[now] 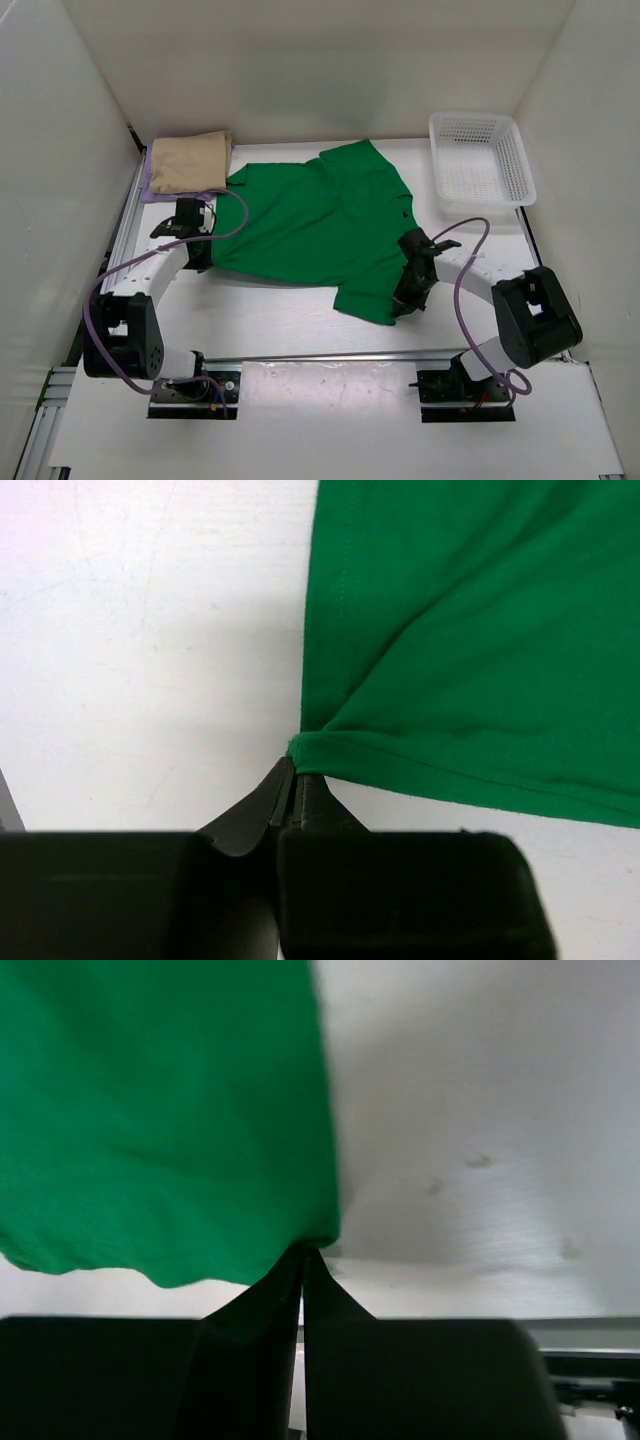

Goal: Fold and stack the t-shirts
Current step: Flatten out the tshirt

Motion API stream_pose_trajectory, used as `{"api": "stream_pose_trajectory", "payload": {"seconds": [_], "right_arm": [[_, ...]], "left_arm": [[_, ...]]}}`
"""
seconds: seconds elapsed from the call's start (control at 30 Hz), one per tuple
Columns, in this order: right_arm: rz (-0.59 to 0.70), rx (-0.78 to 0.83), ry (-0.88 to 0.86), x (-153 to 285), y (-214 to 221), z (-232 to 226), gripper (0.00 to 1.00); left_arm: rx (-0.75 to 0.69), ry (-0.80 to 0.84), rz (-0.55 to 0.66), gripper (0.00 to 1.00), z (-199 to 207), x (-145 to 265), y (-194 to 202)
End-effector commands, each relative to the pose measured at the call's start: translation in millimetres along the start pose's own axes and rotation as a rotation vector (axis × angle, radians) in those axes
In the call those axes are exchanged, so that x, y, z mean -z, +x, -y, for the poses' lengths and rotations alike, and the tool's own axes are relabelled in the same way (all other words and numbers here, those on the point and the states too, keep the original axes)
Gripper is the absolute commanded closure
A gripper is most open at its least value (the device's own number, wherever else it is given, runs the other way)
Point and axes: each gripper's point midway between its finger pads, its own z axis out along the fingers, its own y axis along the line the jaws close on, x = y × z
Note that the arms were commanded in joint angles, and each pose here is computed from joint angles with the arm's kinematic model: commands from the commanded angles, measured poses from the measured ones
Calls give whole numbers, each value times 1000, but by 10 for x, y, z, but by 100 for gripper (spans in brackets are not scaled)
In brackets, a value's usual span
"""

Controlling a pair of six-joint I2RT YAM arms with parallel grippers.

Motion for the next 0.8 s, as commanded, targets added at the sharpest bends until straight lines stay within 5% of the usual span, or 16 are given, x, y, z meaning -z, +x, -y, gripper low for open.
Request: {"api": "stream_pose_trajectory", "payload": {"seconds": [0.0,0.17,0.27,0.4,0.53,0.63,0.77], "right_arm": [[94,15,-19,-76,-253,-159,100],[404,0,-98,913,-981,-375,100],[522,-65,-37,1480,-1122,-65,100],[492,-137,-66,1696,-706,179,100],[309,-147,-82,1144,107,366,100],[255,-175,-56,1021,296,444,100],[292,-123,-103,1147,-236,96,100]], "left_arm": [[44,-40,66,90,-166,112,-182],[86,-58,234,90,-299,458,-869],[100,-59,304,90,-362,758,-1171],[70,-35,120,90,-319,740,-601],[40,6,-50,90,-185,594,339],[29,28,-125,90,-114,499,767],[43,47,-36,90,-92,438,223]]}}
